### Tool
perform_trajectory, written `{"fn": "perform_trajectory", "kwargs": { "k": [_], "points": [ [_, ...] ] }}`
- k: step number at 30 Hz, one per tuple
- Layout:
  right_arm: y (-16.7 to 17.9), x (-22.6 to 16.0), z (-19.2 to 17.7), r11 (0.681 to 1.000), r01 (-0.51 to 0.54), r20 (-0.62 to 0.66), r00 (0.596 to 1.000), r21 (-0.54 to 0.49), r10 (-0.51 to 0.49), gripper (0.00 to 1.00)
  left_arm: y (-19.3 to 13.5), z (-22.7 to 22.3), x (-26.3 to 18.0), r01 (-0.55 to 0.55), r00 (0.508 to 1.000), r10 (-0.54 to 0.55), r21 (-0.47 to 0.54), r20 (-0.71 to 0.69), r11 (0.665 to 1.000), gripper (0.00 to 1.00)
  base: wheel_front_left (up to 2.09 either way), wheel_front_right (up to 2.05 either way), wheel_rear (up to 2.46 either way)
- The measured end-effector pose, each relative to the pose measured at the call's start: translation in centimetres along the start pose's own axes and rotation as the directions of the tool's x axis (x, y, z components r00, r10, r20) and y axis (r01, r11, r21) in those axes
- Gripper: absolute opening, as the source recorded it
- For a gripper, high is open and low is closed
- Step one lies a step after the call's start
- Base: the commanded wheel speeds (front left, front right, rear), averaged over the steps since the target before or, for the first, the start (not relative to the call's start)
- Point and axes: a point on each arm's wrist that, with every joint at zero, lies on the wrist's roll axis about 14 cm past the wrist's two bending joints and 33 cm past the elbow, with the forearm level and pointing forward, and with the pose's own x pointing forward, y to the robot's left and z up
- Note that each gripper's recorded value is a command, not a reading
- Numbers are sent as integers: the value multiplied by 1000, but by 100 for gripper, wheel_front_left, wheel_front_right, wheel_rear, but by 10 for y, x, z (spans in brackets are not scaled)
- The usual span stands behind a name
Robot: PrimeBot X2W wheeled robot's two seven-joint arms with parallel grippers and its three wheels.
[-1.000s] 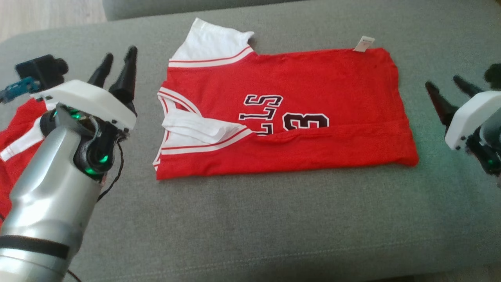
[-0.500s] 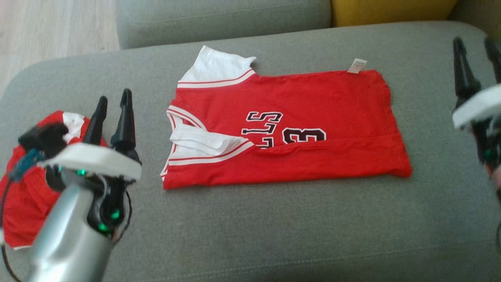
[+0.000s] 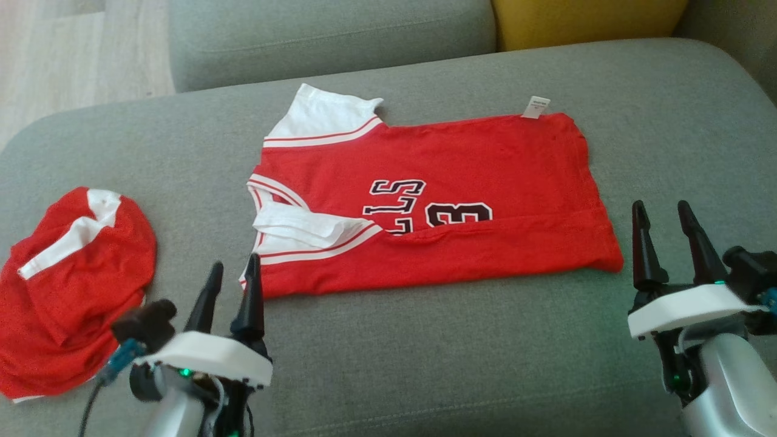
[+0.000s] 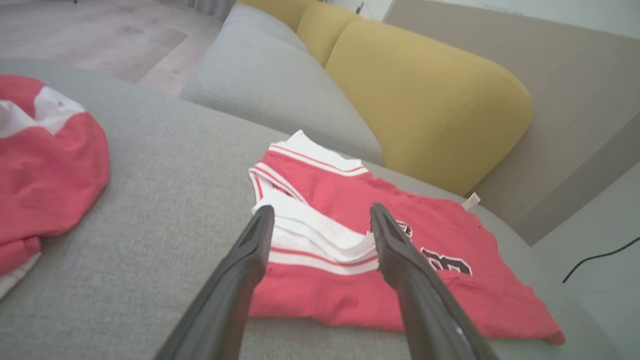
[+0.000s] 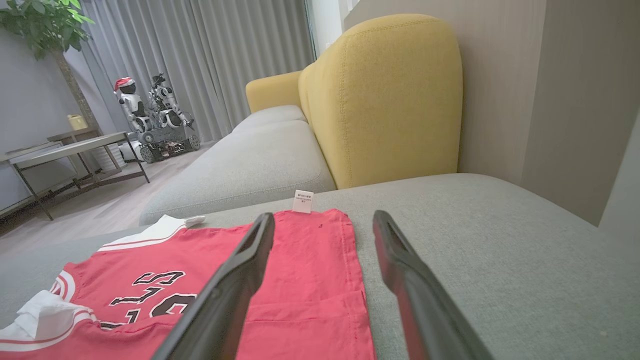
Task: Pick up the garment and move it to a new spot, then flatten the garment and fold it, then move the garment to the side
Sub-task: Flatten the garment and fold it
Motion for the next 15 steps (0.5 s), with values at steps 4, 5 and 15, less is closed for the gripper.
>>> {"fn": "perform_trajectory", "kwargs": {
  "k": [4,5,15],
  "points": [
    [0,-3,5,1000,13,11,1000,-10,-13,100,6,-25,-1,-20,997,22,33,-76,999,100,0,0,0],
    [0,-3,8,1000,16,15,1000,-13,-16,100,9,-30,0,-34,995,38,46,-94,998,100,0,0,0],
    [-10,-12,16,998,58,13,998,-29,-58,100,35,-68,23,-123,957,165,183,-238,975,100,0,0,0]
  ]
}}
